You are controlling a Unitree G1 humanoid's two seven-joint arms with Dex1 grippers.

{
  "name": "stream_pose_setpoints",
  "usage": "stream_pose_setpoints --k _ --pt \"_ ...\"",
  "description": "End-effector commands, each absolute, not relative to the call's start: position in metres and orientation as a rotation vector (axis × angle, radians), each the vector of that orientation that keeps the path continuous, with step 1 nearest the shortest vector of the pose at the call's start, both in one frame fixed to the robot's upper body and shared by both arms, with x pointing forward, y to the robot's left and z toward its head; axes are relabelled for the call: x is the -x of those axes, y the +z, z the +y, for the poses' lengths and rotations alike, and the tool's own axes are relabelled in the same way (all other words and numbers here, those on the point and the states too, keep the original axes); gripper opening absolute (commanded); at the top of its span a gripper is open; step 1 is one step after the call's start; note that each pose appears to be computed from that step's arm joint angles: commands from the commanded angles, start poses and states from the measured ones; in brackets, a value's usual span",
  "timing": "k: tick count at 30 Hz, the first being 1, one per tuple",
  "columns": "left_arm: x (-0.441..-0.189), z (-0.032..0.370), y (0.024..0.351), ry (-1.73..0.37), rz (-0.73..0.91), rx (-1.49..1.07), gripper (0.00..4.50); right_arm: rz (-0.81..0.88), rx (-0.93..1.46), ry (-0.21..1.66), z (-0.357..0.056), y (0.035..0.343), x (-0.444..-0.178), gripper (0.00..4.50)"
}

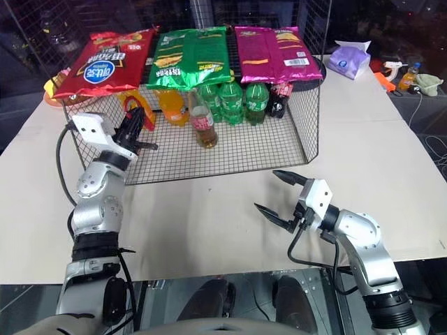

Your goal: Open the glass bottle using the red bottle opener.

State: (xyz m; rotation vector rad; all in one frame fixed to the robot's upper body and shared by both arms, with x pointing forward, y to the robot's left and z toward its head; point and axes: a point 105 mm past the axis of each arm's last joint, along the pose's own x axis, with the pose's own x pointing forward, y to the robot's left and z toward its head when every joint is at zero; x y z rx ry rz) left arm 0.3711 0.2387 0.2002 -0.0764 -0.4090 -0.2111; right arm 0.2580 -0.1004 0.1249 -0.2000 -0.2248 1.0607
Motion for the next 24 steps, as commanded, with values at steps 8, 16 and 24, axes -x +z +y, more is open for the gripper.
stream_pose_setpoints --k 8,16,24 --pt "-0.355 0.233 0.228 -0.375 -0.495 0.324 0.11 -0.262 0.216 1.065 -0.099 0.130 -0.257 4.50" --pt "-0.349 0.229 0.218 -0.492 -0.418 0.413 0.11 -0.266 0.217 1.062 -0.100 0.131 -0.258 4.50" --pt "-0.347 0.229 0.214 -0.530 -0.389 0.450 0.11 -0.273 0.216 1.059 -0.100 0.132 -0.259 4.50"
